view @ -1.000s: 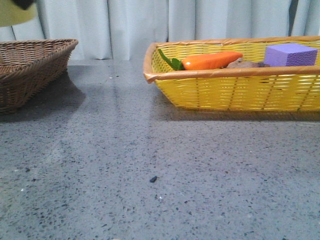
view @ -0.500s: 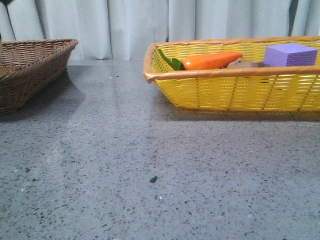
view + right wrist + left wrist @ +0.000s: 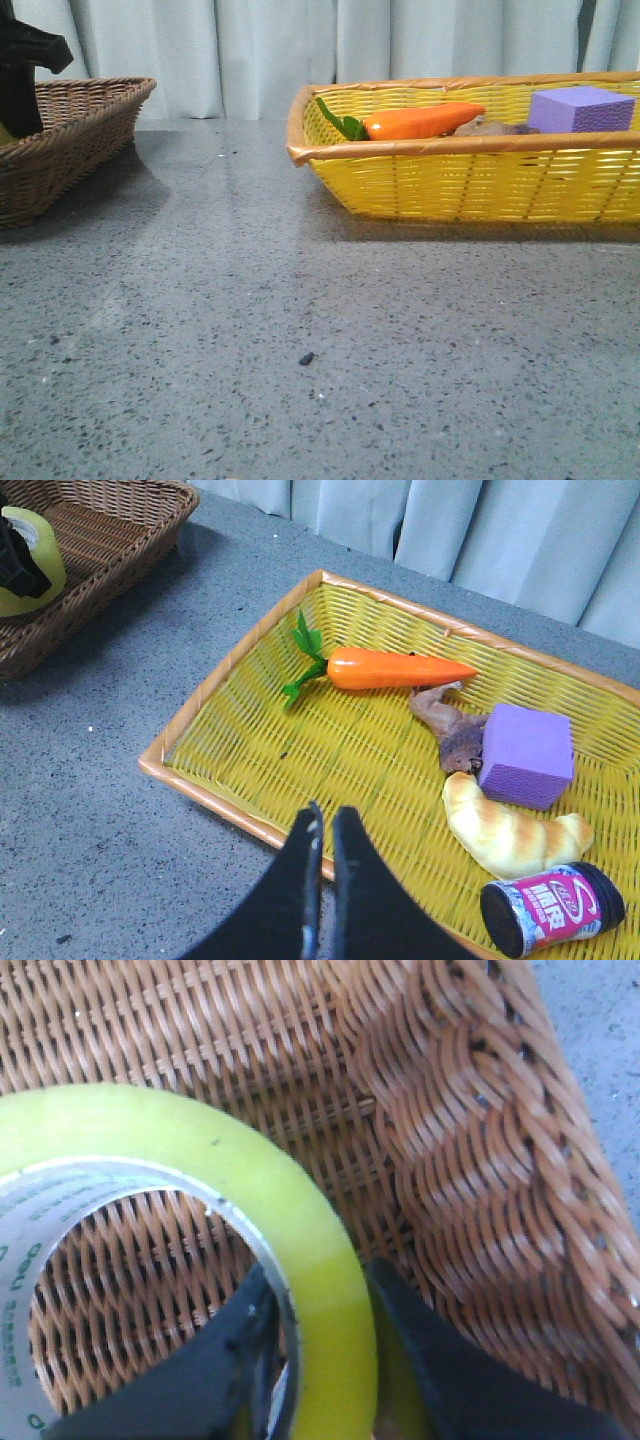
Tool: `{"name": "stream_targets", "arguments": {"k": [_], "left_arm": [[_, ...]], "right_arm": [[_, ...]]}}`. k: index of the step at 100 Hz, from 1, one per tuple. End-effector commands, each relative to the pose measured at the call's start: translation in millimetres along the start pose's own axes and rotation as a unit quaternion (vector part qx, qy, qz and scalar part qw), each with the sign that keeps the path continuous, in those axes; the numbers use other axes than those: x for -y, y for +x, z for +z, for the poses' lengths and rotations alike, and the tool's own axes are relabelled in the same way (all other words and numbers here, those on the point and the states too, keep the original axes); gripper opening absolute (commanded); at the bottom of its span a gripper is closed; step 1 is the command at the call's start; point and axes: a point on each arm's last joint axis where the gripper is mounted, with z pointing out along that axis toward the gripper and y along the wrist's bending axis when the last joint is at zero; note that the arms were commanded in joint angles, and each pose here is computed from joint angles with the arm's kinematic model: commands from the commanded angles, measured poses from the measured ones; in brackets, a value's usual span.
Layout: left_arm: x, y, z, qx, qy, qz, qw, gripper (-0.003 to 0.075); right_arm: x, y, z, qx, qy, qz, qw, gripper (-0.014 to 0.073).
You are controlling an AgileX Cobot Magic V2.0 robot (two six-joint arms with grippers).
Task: Transfer tape with both arms
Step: 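Lower the tape roll into the brown basket and release it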
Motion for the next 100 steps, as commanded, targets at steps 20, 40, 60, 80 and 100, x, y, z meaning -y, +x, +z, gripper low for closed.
{"name": "stream_targets", "arguments": {"k": [20,40,60,80,100], "left_arm": [[-2,-13,-24,0.067,-0.004,-0.001,0.998,0.0251],[-3,-12,-24,0.056,-0.011,0.005,0.998,0.0356],[-3,-13,-56,0.101,-0.009,-0.001,0.995,0.0355],[-3,-6,-106,0.163,-0.009,-0.007,0.987,0.0231],[0,15,-153,0.224,-0.001,-0.016,0.974,-0.0022]], "right_arm": [[4,-10,-7,0.042,0.004,-0.002,0.999,-0.0066],[4,-10,-7,0.04,0.005,-0.002,0.999,-0.0066],[7,-11,-11,0.051,0.012,-0.006,0.999,-0.0066],[15,-2,-16,0.094,0.036,0.011,0.995,-0.0066],[22,32,-14,0.127,0.058,0.02,0.99,-0.0066]]}}
